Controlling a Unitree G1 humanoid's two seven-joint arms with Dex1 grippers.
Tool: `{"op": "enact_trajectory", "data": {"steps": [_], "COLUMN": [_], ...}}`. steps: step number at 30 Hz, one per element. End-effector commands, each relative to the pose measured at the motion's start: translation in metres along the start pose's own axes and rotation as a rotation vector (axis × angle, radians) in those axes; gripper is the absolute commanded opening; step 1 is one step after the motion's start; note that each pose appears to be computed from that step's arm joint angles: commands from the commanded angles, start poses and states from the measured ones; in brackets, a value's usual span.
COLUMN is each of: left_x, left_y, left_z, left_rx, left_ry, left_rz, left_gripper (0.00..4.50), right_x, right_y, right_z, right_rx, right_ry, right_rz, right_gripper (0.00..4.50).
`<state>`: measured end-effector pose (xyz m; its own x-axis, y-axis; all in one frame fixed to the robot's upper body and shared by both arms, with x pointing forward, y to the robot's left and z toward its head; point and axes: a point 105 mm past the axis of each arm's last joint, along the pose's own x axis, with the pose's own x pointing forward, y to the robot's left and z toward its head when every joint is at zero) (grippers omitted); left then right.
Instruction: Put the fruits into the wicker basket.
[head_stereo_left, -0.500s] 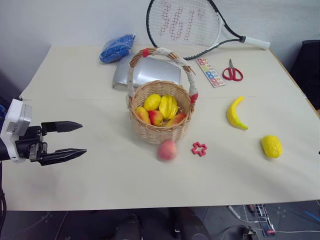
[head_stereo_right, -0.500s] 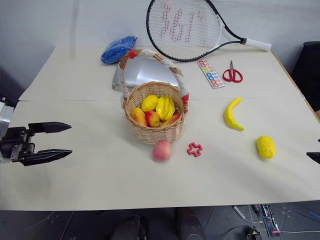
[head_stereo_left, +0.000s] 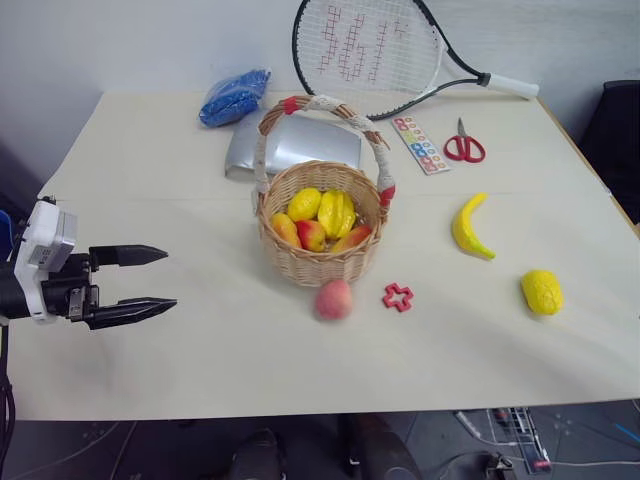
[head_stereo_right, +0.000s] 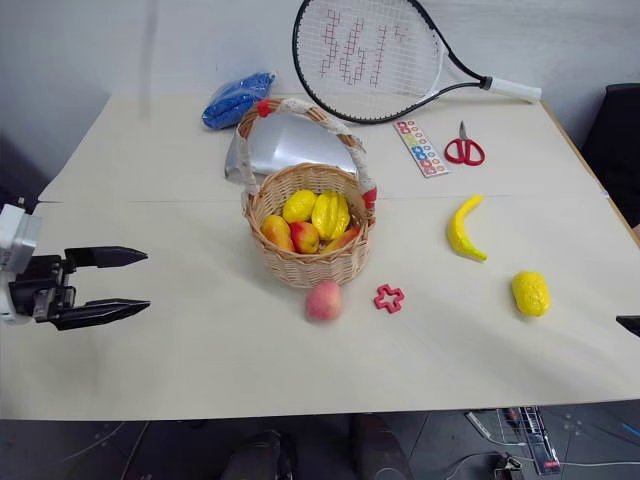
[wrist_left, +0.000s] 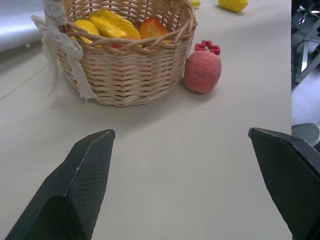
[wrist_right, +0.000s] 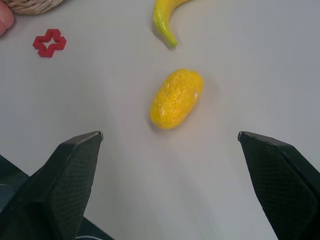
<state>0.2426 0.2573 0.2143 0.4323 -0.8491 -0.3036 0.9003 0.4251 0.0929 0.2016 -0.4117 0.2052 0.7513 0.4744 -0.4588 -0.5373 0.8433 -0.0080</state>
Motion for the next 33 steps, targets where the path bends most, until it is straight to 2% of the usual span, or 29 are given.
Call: {"op": "enact_trajectory", "data": {"steps": [1,11,13,16,21,24,25,29,33], "left_x": [-0.002,0.007,0.013,0.028,0.056,0.068,0.069,0.084,0.091], "left_y": [0.003,0.011,0.005,-0.012,-0.033,-0.045,-0.046,-0.058,-0.058], "left_z": [0.005,0.011,0.016,0.021,0.038,0.043,0.043,0.047,0.049], "left_rx": [0.029,0.039,0.034,0.034,0.087,0.118,0.123,0.156,0.178], "left_ry": [-0.004,-0.030,-0.049,-0.058,-0.070,-0.063,-0.061,-0.065,-0.079], "left_rz": [0.016,0.020,-0.028,-0.174,-0.351,-0.435,-0.447,-0.521,-0.518], "left_gripper": [4.50,4.50,4.50,4.50,4.50,4.50,4.50,4.50,4.50], "right_x": [-0.003,-0.001,0.005,0.021,0.065,0.101,0.106,0.177,0.216], "right_y": [-0.001,-0.001,0.007,0.042,0.103,0.137,0.141,0.180,0.194], "right_z": [0.005,0.010,0.012,0.020,0.037,0.034,0.034,0.029,0.028], "right_rx": [-0.026,-0.039,-0.061,-0.039,-0.125,-0.208,-0.220,-0.222,-0.203], "right_ry": [-0.016,-0.031,-0.030,-0.039,-0.092,-0.108,-0.110,-0.211,-0.264], "right_rz": [-0.010,-0.045,-0.015,0.150,0.324,0.355,0.351,0.227,0.094], "right_gripper": [4.49,4.49,4.49,4.49,4.49,4.49,4.49,4.49,4.49]}}
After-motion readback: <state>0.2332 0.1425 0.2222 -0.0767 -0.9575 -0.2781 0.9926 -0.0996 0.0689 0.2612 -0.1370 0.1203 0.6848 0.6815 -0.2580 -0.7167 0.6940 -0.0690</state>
